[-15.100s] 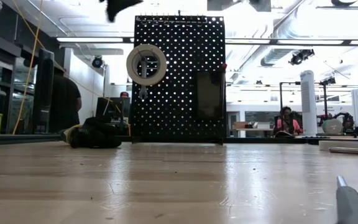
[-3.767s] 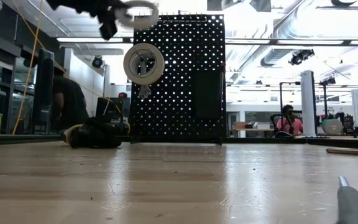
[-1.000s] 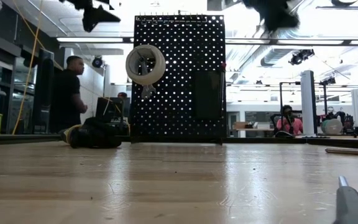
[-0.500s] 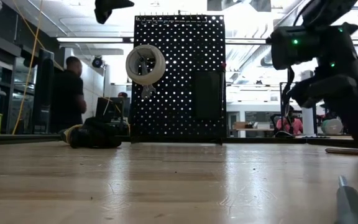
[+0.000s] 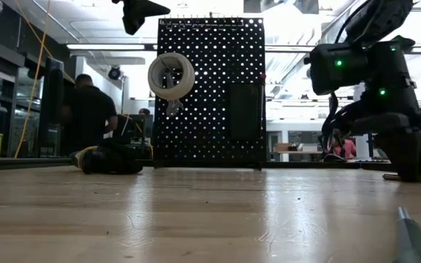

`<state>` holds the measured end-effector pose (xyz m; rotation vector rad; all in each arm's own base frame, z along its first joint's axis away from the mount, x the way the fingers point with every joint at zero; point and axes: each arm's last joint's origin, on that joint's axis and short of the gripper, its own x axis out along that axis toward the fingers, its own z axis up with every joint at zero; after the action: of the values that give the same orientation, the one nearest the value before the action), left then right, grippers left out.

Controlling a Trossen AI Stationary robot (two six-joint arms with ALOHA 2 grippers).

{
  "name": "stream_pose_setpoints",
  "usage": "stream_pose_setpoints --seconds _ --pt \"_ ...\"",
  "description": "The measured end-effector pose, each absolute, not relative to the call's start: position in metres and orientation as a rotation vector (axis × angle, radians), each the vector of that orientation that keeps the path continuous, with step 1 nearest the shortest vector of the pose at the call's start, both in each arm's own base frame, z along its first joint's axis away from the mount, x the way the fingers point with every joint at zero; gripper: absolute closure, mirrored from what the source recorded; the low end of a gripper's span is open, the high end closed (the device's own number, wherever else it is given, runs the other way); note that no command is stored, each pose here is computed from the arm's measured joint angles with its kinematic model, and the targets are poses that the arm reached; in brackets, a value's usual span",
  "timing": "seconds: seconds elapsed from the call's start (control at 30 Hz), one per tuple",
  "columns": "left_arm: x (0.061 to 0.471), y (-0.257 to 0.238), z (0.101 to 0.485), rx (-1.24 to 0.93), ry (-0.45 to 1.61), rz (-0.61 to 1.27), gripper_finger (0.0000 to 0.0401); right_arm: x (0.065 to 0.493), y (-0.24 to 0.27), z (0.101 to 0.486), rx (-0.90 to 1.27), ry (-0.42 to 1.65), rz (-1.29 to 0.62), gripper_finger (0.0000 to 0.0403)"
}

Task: Hang tools onto peg board
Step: Put the silver magnetic telescoping into the black bin on the peg board

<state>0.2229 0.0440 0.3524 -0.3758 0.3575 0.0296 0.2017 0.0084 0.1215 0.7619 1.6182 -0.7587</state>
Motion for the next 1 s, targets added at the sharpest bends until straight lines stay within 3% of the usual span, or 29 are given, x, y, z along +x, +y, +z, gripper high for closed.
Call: stream_pose_setpoints --seconds 0.13,0.3,0.5,0.63,1.0 --pt "0.224 0.042 0.351 -0.396 0.364 0.026 0.0201 0.206 0.012 0.112 0.689 1.678 -0.747 0.0264" --pt "0.220 0.042 0.355 -0.392 0.348 0.024 0.0201 0.203 0.014 0.112 0.593 1.709 -0.705 0.0381" --pt "0.212 0.042 0.367 -0.373 0.259 0.029 0.0201 0.212 0.013 0.128 0.575 1.667 -0.702 0.0396" --pt "0.206 0.042 0.379 -0.336 0.160 0.048 0.0201 0.233 0.012 0.155 0.613 1.428 -0.683 0.0401" --pt "0.190 0.041 0.392 -0.301 0.067 0.078 0.0201 0.266 0.011 0.229 0.670 1.044 -0.646 0.0401"
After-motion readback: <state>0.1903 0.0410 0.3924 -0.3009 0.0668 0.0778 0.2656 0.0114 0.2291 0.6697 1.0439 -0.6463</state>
